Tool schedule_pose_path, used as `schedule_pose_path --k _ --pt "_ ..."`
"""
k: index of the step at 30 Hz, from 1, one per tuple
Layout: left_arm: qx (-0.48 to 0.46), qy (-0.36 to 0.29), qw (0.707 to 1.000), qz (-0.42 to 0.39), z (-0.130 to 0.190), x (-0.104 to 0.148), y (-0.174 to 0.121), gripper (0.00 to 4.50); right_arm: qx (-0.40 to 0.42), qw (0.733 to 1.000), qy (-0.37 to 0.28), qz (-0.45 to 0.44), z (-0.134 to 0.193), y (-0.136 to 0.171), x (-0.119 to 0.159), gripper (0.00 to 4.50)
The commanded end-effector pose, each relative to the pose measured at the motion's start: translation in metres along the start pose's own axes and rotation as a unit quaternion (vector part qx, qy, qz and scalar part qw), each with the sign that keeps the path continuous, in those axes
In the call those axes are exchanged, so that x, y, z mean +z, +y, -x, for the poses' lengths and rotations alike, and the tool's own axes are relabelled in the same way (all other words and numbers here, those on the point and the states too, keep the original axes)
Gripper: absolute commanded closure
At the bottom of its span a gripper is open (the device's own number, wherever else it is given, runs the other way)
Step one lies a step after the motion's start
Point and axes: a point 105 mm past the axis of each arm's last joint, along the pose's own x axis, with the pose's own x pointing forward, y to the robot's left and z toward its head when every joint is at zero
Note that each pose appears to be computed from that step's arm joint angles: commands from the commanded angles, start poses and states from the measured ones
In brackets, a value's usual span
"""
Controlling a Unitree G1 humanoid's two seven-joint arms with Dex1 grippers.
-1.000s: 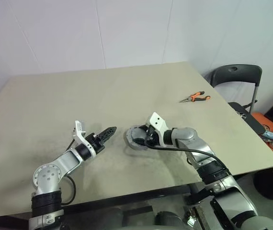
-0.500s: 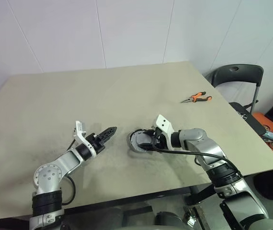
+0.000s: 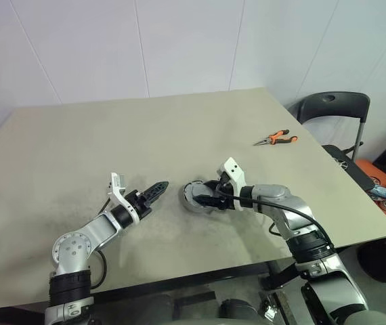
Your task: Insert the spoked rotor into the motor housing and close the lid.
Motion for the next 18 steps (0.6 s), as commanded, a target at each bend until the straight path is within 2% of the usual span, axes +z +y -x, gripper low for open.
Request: schedule_pose_path --k 1,8,15,18 --pt "-0.012 -0.011 1.000 -0.012 0.000 0.008 -0.005 2.06 0.002 0.999 -0.030 -0.012 0.000 0.004 0.013 1.45" --pt "-0.010 -0.012 1.000 -0.014 0.001 0.016 -0.002 2.06 0.002 0.999 -0.054 -0.003 -0.004 0.009 0.021 1.45" --pt "-0.009 -0.011 1.000 -0.012 0.002 0.016 0.000 2.06 -0.064 0.993 -0.048 0.085 -0.008 -0.001 0.022 1.45" --pt "-0.009 -0.011 1.000 -0.011 0.002 0.015 0.000 2.06 -0.062 0.992 -0.039 0.102 -0.010 0.002 0.017 1.45"
